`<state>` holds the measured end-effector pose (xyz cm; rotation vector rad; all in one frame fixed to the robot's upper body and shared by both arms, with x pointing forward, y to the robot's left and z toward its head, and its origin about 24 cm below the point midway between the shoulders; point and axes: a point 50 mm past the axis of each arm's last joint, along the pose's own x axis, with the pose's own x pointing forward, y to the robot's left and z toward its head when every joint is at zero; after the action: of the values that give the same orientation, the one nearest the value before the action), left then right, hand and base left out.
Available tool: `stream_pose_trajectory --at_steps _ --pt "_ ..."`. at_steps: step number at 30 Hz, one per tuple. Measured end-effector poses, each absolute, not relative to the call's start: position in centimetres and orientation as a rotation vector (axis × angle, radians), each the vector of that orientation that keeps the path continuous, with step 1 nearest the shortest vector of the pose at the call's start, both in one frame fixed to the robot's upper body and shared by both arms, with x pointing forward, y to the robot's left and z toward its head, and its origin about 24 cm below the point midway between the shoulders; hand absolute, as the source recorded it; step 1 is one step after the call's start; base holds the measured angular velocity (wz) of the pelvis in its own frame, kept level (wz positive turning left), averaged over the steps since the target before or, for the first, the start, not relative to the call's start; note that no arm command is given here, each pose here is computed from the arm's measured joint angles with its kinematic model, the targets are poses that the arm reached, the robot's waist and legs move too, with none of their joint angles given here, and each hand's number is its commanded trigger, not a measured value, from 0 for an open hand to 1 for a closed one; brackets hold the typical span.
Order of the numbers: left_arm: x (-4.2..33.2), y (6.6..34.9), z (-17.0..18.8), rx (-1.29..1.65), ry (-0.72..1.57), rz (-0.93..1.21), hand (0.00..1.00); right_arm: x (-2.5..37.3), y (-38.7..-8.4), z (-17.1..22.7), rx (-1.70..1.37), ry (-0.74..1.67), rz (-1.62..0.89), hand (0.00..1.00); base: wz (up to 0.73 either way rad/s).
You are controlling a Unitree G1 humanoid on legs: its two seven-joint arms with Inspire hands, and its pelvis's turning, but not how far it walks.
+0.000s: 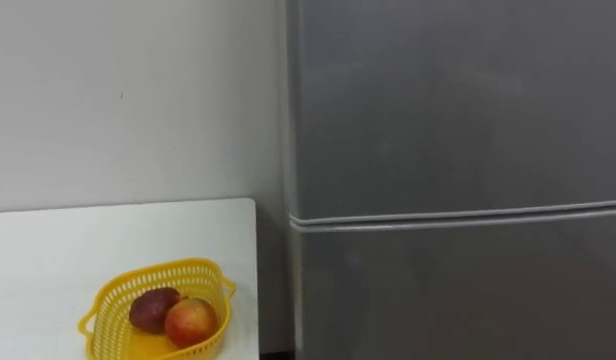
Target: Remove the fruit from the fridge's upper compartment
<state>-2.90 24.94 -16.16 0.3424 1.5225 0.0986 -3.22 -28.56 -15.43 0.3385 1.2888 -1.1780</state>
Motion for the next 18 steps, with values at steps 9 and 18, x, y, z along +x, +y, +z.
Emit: stream_pose_trajectory --at_steps 9,18 --pt "-2.4 24.2 -16.5 0.350 1.563 0.011 0.00 -4.4 -26.1 -16.3 0.130 1.551 -0.698 0.00 0.03" --pt "-1.8 23.4 -16.8 0.339 1.572 -0.008 0.00 -3.8 -25.1 -16.7 -0.051 1.631 -0.444 0.00 -0.07"
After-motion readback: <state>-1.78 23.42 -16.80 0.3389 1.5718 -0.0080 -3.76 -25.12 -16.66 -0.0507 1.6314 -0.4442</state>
